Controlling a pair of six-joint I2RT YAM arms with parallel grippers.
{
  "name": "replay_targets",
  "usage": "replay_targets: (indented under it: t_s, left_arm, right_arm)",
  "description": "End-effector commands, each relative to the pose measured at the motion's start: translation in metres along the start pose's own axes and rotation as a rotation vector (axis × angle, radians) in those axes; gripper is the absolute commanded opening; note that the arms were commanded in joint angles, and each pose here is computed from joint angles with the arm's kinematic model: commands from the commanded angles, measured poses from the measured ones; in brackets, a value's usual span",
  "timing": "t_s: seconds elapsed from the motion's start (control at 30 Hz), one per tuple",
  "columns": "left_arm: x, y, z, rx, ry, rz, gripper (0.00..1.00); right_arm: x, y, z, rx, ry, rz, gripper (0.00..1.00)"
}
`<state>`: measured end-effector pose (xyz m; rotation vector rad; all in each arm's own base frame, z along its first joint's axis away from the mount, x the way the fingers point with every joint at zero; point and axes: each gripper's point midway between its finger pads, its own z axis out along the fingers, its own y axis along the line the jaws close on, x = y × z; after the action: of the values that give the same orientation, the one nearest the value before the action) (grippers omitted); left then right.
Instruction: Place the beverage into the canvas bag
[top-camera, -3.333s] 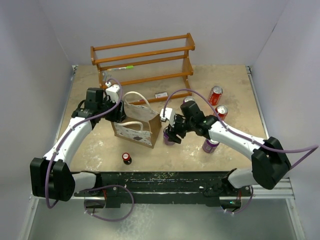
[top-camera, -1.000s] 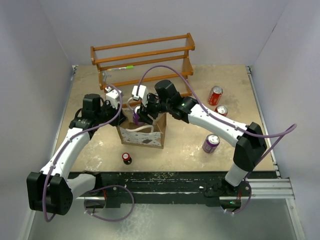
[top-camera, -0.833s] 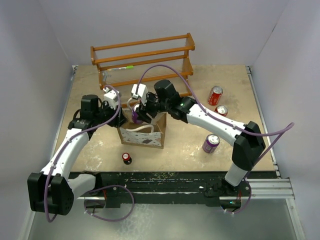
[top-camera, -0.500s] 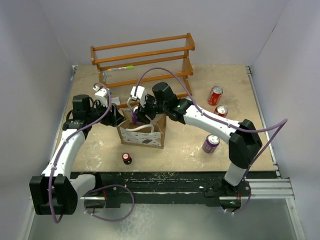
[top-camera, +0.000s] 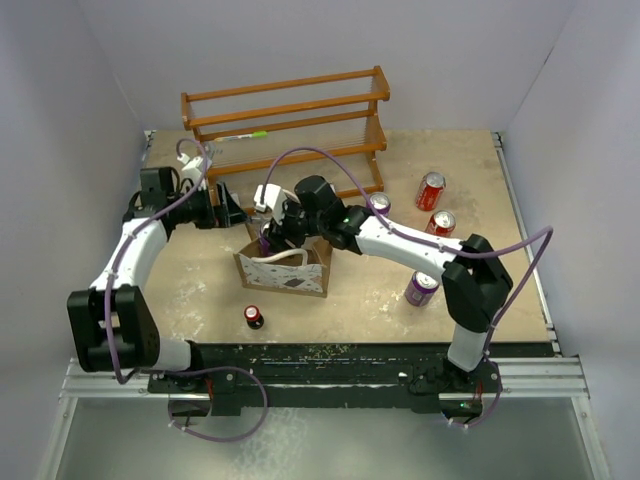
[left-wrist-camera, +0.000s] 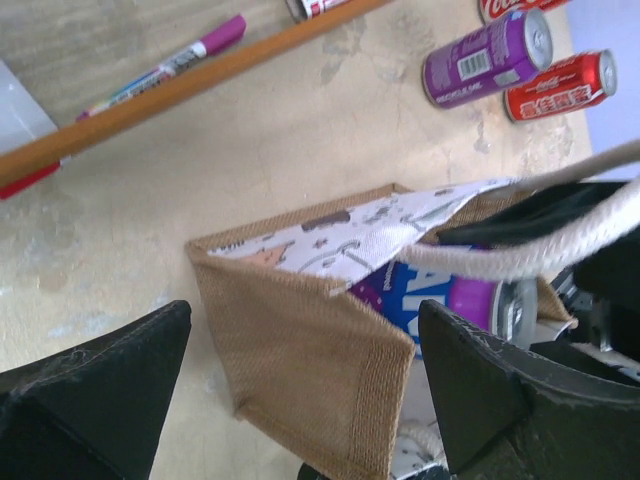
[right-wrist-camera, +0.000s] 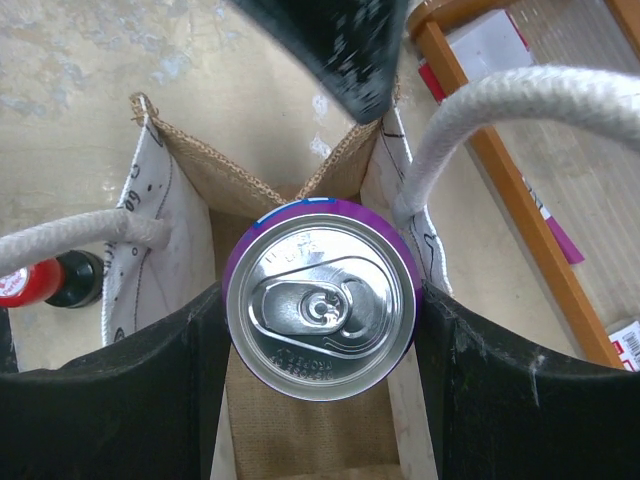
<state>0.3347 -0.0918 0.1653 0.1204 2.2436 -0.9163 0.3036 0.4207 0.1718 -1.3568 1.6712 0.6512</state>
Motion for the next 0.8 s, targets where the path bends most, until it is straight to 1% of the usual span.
replay_targets:
  t_s: [0.0, 0.17, 0.43, 0.77]
  left_arm:
    - [-0.026, -0.013, 0.0, 0.081, 0.0, -0.013, 0.96]
    - [-0.025, -0.007, 0.01, 0.101, 0.028, -0.053, 0.87]
    - [-0.019, -0.01, 0.021, 0.185, 0.061, -0.119, 0.71]
    - [-0.008, -0.013, 0.025, 0.233, 0.08, -0.152, 0.67]
  right_arm:
    - [-0.05, -0.011, -0.004, 0.045, -0.164, -0.049, 0.0]
    - [-0.047, -0.01, 0.003, 0.037, -0.16, -0.045, 0.0]
    - [-0.041, -0.009, 0.017, 0.014, -0.162, -0.046, 0.0]
    - [-0.049, -0.009, 0.027, -0.011, -0.189, -0.043, 0.0]
